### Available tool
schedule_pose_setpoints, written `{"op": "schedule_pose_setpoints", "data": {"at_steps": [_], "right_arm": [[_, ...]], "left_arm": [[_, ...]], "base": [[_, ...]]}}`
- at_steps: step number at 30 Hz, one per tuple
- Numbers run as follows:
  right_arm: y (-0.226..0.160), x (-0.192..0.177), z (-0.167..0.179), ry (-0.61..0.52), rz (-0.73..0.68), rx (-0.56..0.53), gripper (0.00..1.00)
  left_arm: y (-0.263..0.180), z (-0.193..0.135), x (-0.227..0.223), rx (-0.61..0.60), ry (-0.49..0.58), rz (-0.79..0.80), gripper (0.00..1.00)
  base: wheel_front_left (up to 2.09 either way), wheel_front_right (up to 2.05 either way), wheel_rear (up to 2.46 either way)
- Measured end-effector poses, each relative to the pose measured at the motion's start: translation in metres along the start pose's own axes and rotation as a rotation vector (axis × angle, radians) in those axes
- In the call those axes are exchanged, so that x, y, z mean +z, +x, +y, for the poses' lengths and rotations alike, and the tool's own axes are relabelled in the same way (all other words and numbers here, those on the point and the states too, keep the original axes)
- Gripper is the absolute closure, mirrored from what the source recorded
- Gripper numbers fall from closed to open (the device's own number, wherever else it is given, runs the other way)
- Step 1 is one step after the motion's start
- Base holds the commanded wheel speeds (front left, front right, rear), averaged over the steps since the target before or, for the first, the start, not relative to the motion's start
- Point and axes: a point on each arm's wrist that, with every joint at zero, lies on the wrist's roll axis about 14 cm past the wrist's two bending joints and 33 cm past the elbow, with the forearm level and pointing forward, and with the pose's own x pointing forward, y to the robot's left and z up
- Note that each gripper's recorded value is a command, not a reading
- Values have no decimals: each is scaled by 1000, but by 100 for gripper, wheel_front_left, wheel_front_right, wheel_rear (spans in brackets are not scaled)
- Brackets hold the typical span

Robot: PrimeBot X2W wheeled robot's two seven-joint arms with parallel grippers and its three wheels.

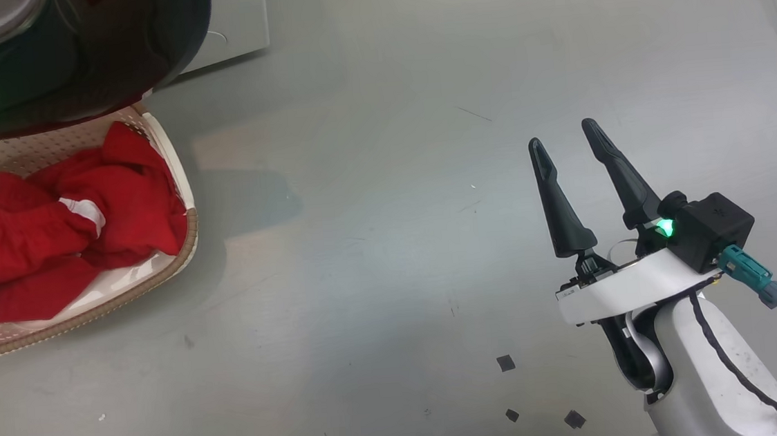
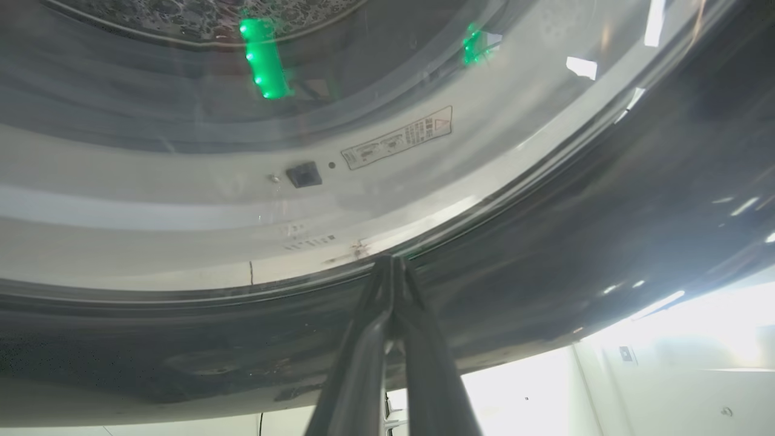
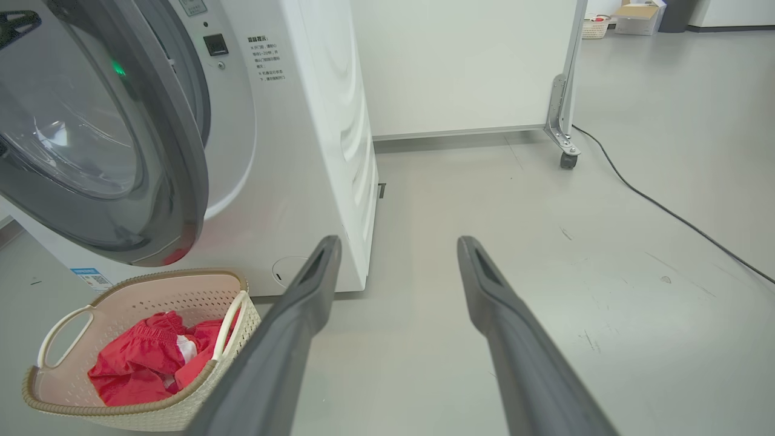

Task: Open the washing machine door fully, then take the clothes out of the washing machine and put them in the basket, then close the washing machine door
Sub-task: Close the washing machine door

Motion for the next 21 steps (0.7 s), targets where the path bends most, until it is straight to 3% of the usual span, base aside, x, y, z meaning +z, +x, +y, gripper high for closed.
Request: {"op": "schedule_pose_setpoints", "data": {"at_steps": [8,13,14,15,16,17,18,21], "right_arm": [[3,6,6,3,-19,15,0],[3,9,16,-1,-28,41,0],[3,9,17,-2,-28,46,0],[2,9,19,-3,-29,49,0],[2,9,20,-5,-30,54,0],[2,10,22,-4,-30,60,0],[1,9,24,-4,-28,65,0],[-4,7,29,1,-20,76,0]], "left_arm": [[-47,29,-11,69,-133,-75,100],[-76,35,-7,107,-148,-140,100],[-84,38,-7,122,-150,-150,90],[-92,40,-9,135,-155,-159,67],[-98,41,-11,144,-162,-169,44],[-104,42,-14,149,-171,-175,9],[-110,41,-18,152,-180,-177,0],[-126,36,-21,145,-197,-211,0]], "base": [[0,0,0],[0,0,0],[0,0,0],[0,0,0],[0,0,0],[0,0,0],[0,0,0],[0,0,0]]}}
